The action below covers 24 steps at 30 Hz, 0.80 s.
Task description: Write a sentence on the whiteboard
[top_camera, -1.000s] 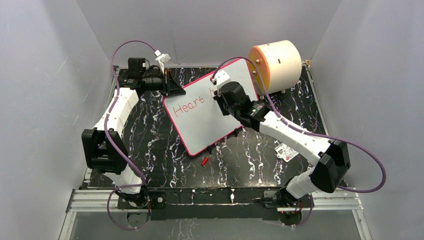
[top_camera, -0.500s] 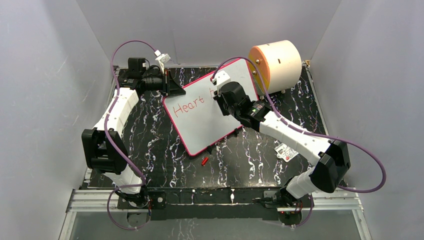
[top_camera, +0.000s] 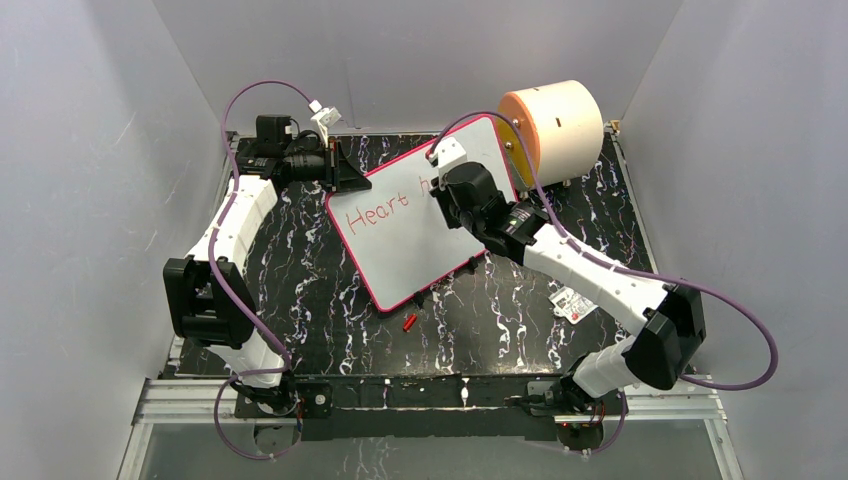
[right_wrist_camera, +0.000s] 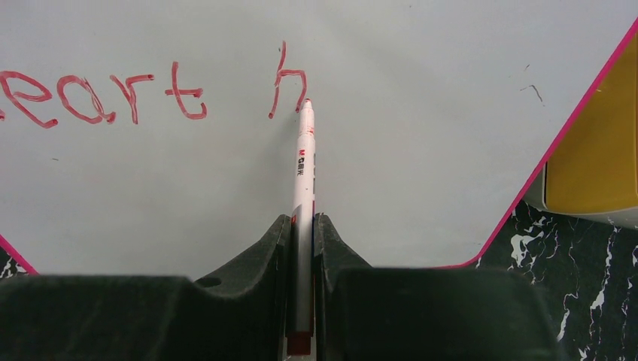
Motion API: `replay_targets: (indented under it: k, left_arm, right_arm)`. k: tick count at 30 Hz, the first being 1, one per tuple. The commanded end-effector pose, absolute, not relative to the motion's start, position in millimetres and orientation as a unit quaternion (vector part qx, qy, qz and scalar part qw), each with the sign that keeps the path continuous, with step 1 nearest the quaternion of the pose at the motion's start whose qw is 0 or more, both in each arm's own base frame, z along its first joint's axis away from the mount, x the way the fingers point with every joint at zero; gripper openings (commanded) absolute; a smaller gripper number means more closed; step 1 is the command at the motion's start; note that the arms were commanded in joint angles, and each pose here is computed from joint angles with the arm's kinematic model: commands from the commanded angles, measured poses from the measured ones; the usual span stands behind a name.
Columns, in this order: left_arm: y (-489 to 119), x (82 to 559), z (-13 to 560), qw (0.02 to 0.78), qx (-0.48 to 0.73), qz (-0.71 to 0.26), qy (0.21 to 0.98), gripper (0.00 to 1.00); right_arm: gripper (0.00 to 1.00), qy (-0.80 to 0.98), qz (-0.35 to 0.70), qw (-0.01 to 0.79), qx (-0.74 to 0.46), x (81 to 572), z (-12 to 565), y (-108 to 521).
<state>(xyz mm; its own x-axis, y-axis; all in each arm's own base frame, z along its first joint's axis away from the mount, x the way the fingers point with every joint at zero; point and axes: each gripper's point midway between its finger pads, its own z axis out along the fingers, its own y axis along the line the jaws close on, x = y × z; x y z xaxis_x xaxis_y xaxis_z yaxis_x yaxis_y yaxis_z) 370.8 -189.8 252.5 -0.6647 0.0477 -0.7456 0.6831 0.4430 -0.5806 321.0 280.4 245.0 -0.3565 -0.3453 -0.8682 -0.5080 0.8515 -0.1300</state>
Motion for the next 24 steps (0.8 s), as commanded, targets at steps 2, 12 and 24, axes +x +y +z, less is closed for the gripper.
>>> replay_targets:
  k: [2,12,24]
  left_arm:
    - [-193,354,242,0.303,0.227,-0.482,0.79,0.0]
    - [-193,354,242,0.302,0.228,-0.483,0.79,0.0]
    - [-193,354,243,0.303,0.229,-0.483,0.789,0.0]
  right_arm:
    - [0.0,0.798,0.096,0.552,-0.224,329,277,274]
    - [0.0,0.796,0.102,0.552,-0.226,336,274,279]
    - [0.0,0.799,0.107,0.545,-0.231,341,267,285]
